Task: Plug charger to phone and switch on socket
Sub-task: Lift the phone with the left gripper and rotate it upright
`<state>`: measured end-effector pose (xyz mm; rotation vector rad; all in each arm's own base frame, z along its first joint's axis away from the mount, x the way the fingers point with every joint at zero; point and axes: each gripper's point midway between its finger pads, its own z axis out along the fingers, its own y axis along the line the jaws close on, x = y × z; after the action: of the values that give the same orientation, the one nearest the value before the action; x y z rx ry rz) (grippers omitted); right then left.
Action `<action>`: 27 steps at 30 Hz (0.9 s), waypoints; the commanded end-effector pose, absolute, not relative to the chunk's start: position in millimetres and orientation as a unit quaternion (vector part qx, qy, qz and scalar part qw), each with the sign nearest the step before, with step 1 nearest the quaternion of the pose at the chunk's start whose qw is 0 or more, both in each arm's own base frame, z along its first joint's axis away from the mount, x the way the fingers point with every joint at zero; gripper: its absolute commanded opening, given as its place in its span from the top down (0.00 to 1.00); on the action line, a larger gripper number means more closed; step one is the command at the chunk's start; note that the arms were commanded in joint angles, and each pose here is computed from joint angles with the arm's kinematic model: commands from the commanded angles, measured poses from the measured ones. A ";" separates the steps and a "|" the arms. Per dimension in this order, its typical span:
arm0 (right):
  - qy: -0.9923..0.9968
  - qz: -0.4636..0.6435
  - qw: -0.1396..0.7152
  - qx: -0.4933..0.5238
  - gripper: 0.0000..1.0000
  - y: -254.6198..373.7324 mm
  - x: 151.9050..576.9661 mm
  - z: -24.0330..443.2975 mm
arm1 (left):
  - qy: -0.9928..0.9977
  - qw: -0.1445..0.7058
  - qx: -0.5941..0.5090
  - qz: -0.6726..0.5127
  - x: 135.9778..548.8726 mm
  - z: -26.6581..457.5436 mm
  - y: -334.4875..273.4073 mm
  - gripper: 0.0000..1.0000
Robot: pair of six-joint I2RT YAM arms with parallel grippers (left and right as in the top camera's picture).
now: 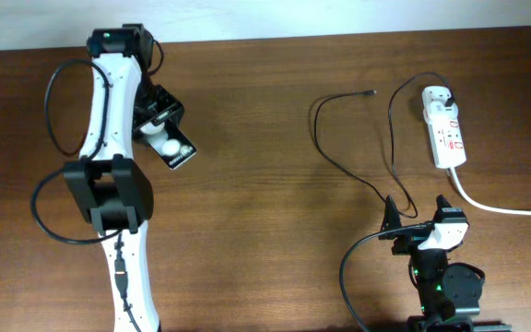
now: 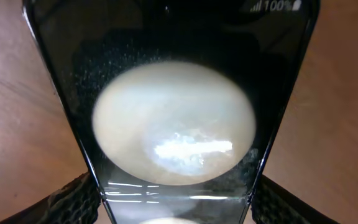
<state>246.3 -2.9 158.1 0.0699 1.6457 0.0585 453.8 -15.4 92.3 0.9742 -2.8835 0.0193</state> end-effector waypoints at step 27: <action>0.734 0.025 0.678 0.035 0.02 -4.5 246.2 155.4 | -0.960 -0.181 0.197 0.080 294.0 302.0 -41.3 0.30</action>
<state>246.3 -3.0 157.9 0.0703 1.6468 0.0587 289.1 -44.5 321.1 0.6428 -3.4521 0.3265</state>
